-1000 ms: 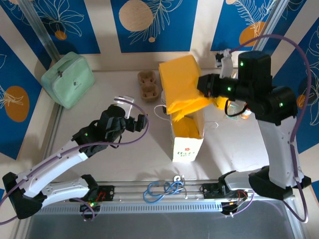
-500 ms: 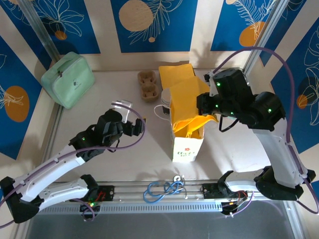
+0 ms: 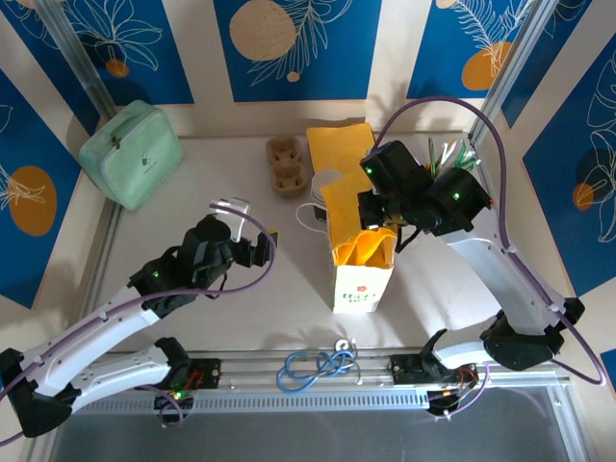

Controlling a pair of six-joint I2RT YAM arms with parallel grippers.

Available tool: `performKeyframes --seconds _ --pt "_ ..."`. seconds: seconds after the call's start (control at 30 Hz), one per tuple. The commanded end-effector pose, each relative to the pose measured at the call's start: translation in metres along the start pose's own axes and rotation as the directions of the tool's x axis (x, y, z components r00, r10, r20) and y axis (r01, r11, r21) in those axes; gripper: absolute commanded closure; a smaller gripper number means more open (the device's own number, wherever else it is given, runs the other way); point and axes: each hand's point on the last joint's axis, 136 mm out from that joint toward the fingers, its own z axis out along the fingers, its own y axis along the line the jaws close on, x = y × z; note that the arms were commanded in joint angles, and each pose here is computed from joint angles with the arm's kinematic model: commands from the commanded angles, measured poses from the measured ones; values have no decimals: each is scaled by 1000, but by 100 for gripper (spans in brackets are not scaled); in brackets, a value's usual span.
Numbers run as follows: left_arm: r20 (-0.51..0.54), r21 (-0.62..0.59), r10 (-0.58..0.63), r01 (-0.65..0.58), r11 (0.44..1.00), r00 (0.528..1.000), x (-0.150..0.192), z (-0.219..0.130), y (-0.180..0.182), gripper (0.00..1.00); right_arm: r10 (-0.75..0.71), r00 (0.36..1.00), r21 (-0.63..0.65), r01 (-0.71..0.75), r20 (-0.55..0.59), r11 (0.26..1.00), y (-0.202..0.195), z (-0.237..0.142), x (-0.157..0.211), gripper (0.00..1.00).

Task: Pack the takeout coffee

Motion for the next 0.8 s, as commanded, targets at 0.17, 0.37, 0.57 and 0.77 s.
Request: performKeyframes --seconds 0.17,0.37,0.57,0.77 --pt "20 -23 -35 35 999 999 1 -3 9 1 -8 998 56 11 -56 998 -5 22 8 95" --pt "23 -29 -34 34 999 999 2 -2 10 1 -14 993 30 18 -118 999 2 41 20 95" --pt "18 -30 -33 34 999 999 3 0 9 1 -29 980 7 31 -196 999 10 58 33 96" --pt "21 -26 -35 35 999 999 2 -1 9 1 -33 967 -23 29 -254 999 20 74 43 96"
